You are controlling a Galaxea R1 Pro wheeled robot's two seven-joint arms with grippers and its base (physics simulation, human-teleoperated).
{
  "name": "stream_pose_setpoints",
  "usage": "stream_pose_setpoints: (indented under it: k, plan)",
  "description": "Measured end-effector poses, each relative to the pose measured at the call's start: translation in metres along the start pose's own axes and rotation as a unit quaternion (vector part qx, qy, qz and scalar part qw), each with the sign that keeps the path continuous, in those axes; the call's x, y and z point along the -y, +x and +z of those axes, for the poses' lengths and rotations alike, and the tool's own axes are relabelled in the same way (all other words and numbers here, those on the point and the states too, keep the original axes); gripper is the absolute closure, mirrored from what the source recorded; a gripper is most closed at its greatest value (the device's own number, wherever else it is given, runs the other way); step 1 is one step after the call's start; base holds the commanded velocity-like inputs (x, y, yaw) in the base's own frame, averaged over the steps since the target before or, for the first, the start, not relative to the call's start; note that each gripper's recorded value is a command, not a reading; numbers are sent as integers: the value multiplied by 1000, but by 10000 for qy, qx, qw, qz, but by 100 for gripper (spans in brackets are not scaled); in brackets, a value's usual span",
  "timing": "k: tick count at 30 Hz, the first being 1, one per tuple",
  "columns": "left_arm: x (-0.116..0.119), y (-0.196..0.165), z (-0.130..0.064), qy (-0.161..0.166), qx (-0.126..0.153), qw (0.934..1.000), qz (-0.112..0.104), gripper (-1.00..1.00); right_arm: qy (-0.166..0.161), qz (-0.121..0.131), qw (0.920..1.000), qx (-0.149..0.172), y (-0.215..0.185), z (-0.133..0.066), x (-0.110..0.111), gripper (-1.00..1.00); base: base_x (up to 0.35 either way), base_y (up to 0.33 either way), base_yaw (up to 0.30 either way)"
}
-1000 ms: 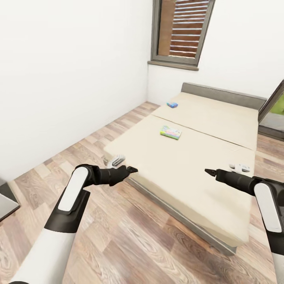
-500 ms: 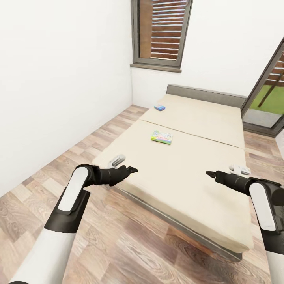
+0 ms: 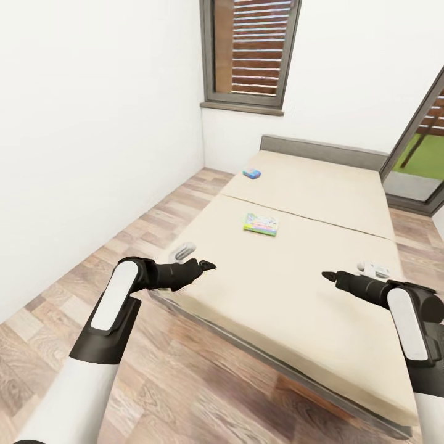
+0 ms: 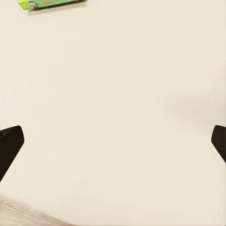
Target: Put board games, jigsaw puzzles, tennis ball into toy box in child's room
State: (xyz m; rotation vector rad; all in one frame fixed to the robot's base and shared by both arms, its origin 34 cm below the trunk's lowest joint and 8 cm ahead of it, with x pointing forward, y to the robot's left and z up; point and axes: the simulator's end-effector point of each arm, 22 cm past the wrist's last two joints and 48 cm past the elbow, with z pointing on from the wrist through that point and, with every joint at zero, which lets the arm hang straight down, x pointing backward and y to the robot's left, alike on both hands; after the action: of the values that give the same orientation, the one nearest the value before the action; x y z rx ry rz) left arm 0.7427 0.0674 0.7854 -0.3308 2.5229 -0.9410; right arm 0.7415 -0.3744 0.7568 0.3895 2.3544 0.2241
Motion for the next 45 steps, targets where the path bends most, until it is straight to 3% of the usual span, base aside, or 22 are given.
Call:
stream_pose_setpoints:
  k: [17, 35, 45]
  plan:
    - [0, -1, -1, 2, 13, 10000, -16, -100, -15, 10, 10000, -30, 2, 2, -1, -100, 231, 273, -62]
    - [4, -3, -5, 16, 57, 10000, 15, -100, -42, -12, 10000, 19, -3, -4, -4, -100, 213, 272, -231]
    - [7, -5, -9, 26, 94, 9999, 28, -100, -53, -8, 10000, 51, -7, -7, -5, -100, 76, 84, -251]
